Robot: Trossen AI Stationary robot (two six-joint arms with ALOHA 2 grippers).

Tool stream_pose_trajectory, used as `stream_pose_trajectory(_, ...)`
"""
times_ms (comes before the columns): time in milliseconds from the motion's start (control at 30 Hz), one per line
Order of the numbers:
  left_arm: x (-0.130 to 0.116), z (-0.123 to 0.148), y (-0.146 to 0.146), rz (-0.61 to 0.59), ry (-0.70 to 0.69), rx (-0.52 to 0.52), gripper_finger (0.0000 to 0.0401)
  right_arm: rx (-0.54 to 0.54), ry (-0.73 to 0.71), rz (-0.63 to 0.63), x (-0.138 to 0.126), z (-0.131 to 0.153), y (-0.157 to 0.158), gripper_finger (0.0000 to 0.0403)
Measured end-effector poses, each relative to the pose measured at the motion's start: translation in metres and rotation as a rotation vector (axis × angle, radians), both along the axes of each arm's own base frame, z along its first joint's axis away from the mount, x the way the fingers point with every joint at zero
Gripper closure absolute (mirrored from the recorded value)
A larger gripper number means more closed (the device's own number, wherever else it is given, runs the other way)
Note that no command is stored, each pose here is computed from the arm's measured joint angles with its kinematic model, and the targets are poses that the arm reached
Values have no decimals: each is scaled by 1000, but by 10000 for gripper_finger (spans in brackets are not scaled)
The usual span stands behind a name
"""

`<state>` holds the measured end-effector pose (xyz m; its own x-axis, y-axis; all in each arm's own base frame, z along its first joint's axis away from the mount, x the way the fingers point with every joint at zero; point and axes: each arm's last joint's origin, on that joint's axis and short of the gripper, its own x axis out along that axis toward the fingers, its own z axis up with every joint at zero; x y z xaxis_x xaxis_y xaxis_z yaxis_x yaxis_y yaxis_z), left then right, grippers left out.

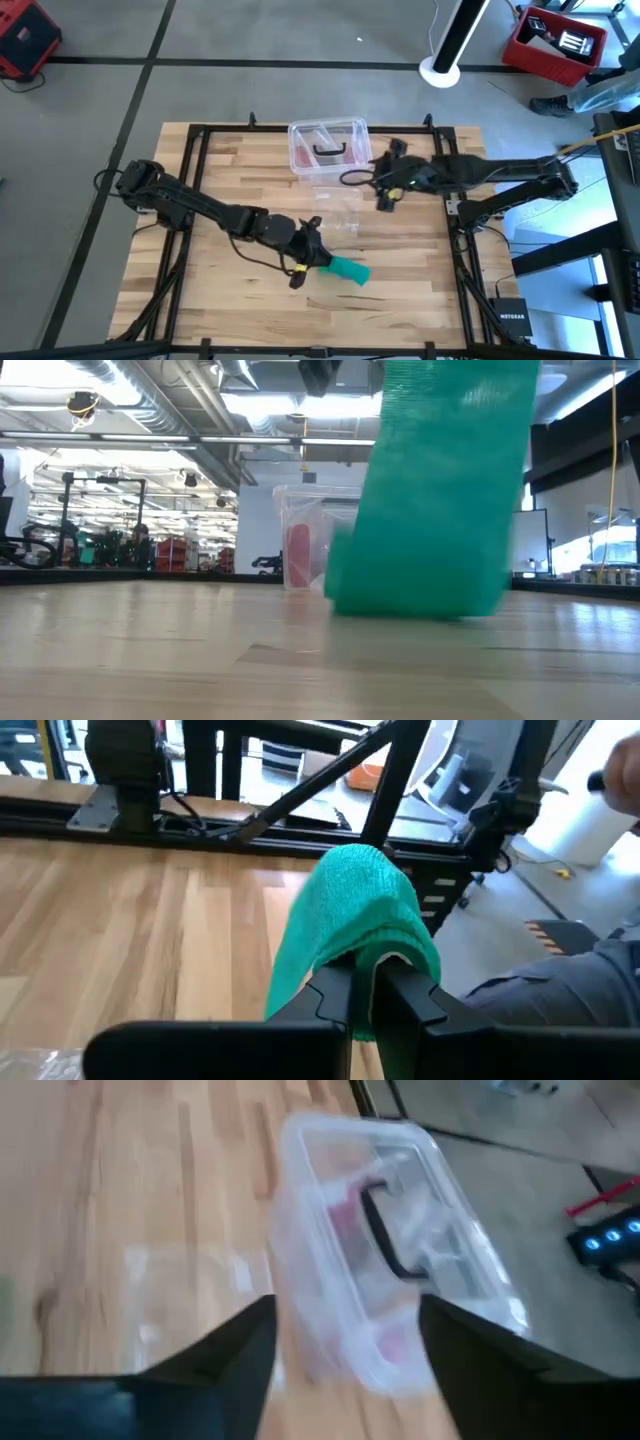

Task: Roll bandage
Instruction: Roll the green bandage

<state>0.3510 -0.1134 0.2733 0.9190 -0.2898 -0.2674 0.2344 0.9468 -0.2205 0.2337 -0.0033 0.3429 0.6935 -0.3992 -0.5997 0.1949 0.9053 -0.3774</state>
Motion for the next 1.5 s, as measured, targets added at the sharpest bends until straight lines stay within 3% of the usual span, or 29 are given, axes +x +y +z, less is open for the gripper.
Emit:
stream_pose_trajectory(133, -6, 16, 9, 11, -48, -17, 386, 31, 63, -4, -18, 30, 0, 103)
stream_pose_trajectory(333, -21, 51, 26, 162, -180, 21, 386, 312, -4, 95, -41, 46, 7, 76)
stream_pose_trajectory(533, -34, 76, 36, 313, -313, 144, 386, 365, -154, 215, -46, 18, 31, 75)
stream_pose_trajectory(733, -35, 79, 41, 338, -327, 193, 386, 371, -341, 275, -40, -27, 53, 75)
stream_pose_trajectory(867, -35, 79, 41, 338, -327, 193, 386, 415, -308, 290, -32, -58, 58, 74)
stream_pose_trajectory(1033, -35, 79, 41, 339, -326, 192, 386, 426, -333, 223, -24, -62, 59, 78)
stream_pose_trajectory(1167, -35, 79, 41, 339, -325, 187, 386, 411, -434, 270, -20, -52, 61, 108)
stream_pose_trajectory(1333, -35, 79, 41, 339, -327, 188, 386, 304, -532, 295, -12, -44, 61, 166)
stream_pose_trajectory(1500, -36, 80, 40, 326, -346, 201, 386, 191, -516, 355, -1, -49, 65, 280)
